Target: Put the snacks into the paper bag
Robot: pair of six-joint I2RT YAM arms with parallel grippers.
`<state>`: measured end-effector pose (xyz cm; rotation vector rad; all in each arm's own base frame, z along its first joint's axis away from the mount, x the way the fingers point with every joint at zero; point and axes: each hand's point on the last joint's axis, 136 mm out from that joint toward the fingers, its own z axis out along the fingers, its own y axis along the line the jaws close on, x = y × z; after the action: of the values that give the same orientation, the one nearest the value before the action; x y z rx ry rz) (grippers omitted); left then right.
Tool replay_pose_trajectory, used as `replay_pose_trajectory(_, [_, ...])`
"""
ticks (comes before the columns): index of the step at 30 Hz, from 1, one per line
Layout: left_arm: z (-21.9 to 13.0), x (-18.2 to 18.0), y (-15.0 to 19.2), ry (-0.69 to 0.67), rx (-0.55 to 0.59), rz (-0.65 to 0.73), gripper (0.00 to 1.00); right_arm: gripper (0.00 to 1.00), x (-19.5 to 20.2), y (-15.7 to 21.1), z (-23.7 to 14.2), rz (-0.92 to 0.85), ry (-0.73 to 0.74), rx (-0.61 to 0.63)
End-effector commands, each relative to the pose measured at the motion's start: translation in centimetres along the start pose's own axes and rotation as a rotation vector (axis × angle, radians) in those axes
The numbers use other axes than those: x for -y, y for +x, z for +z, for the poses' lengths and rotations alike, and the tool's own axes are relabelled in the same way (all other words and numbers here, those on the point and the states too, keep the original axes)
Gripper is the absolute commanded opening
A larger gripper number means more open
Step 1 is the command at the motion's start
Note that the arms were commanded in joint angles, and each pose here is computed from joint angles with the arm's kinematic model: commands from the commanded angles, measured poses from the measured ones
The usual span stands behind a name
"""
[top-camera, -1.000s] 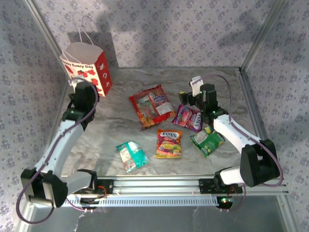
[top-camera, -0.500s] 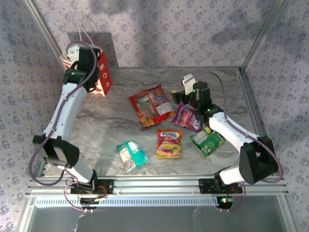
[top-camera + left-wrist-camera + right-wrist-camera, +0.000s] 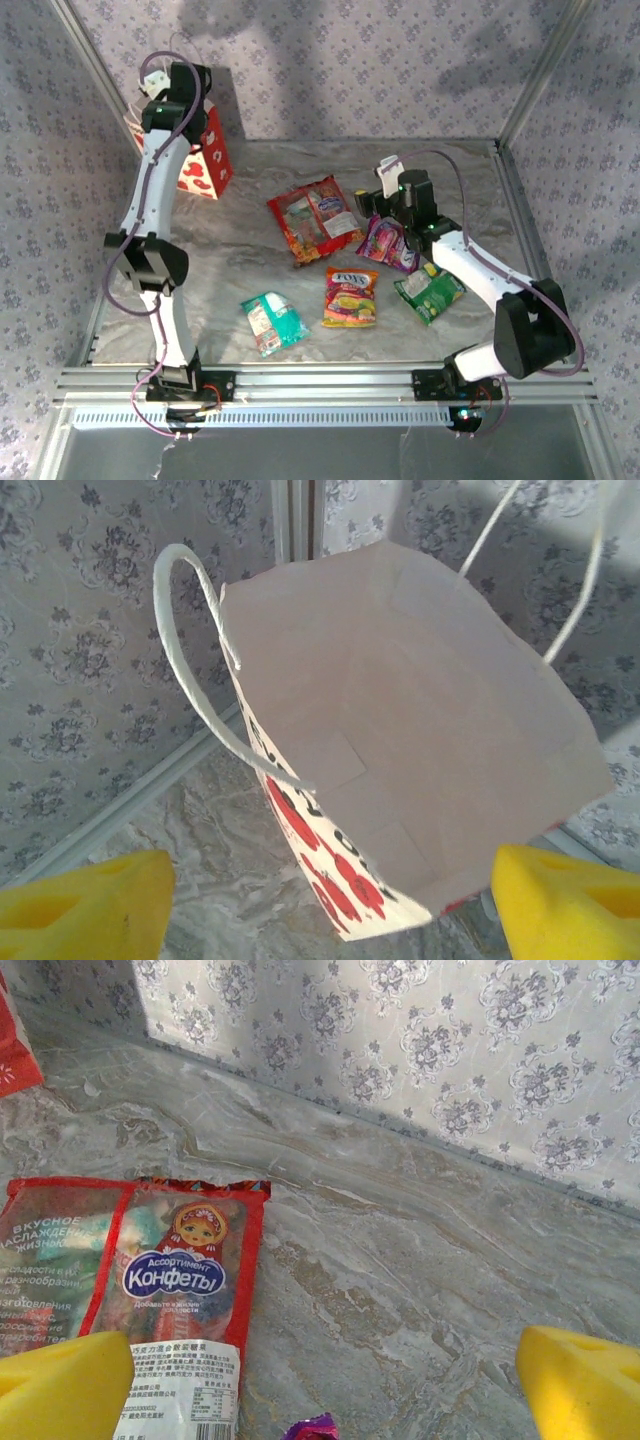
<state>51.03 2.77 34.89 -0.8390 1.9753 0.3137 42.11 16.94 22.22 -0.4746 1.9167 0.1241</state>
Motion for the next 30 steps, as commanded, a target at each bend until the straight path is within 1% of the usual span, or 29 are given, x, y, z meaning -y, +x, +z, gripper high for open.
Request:
replay_pose_trajectory(1, [0.4, -0.8, 0.6, 0.000, -0.080, -0.027, 0.83, 1.00, -0.2, -0.5, 0.7, -0.006, 0.001, -0.001])
replay_pose_trajectory(4, [1.9, -0.5, 1.5, 0.027, -0.132, -0.051, 0.84, 1.00, -0.6, -0.1, 1.3, -0.020, -0.013, -0.001])
replay_pose_trajectory(9, [3.5, -0.6, 2.1, 0.010, -0.151, -0.068, 0.85, 1.00, -1.6, 0.4, 2.7, -0.057, -0.039, -0.037])
replay_pose_trajectory(14, [4.7, -0.3, 2.9, 0.008, -0.182, -0.086, 0.85, 1.00, -2.3, 0.5, 3.6, -0.073, -0.052, -0.036])
replay_pose_trajectory(19, [5.4, -0.3, 3.2, -0.009, -0.178, -0.103, 0.84, 1.00, -2.7, 0.3, 4.1, -0.076, -0.068, -0.040])
replay_pose_trajectory(28, [6.4, -0.6, 3.4, -0.054, -0.159, -0.111, 0.75, 1.00, -3.4, 0.4, 4.4, -0.076, -0.092, -0.045])
replay_pose_trajectory(30, [6.6, -0.7, 3.4, -0.057, -0.159, -0.110, 0.75, 1.00, -3.4, 0.4, 4.5, -0.076, -0.095, -0.048])
